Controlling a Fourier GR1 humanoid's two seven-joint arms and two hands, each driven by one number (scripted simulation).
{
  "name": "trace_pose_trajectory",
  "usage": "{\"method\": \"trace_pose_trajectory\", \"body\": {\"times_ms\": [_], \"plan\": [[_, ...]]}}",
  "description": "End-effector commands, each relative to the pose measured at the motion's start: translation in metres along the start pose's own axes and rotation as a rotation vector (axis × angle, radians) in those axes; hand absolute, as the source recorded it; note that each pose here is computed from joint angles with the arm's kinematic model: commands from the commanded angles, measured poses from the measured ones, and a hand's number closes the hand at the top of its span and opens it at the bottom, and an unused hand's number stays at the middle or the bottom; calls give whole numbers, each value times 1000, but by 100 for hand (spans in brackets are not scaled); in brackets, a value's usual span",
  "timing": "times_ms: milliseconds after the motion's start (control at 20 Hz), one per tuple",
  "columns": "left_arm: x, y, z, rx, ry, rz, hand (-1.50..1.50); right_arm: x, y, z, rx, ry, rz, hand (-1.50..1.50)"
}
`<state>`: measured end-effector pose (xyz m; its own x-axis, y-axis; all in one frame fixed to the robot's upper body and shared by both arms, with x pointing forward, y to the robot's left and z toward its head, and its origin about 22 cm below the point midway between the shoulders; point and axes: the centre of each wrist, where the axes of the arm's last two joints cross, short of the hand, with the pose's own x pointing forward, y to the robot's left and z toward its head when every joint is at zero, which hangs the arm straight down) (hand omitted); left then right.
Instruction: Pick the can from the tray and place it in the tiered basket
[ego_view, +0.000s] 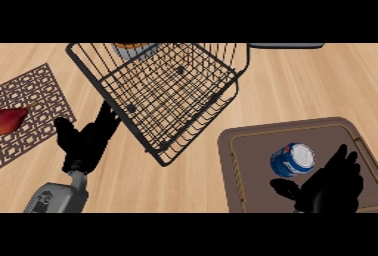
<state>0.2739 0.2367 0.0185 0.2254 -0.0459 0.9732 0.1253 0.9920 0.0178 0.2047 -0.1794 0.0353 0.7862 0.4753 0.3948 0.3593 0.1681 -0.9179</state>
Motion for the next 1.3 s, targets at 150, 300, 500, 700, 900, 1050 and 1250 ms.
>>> {"method": "trace_pose_trajectory", "body": {"times_ms": [150, 300, 500, 700, 900, 1050, 1250], "plan": [[3, 3, -11, -48, -63, 9, 0, 17, 17, -8, 44, 174, -31, -150], [9, -17, -11, -38, -65, -10, 0, 15, 24, 15, 71, 62, -78, 150], [19, -8, -4, -50, -56, -2, 0, 15, 40, 3, 28, 49, -40, 150], [11, -23, -10, -50, -48, 5, 0, 11, 33, 1, -8, 22, -39, 150], [5, -14, -7, -47, -59, -8, 0, 25, 36, 7, -51, 5, -102, 150], [11, -14, -3, -73, -58, -11, 0, 24, 33, 3, 192, -526, 88, 150], [13, -23, -6, -113, -77, -17, 0, 3, 32, 17, 372, -943, 238, 150]]}}
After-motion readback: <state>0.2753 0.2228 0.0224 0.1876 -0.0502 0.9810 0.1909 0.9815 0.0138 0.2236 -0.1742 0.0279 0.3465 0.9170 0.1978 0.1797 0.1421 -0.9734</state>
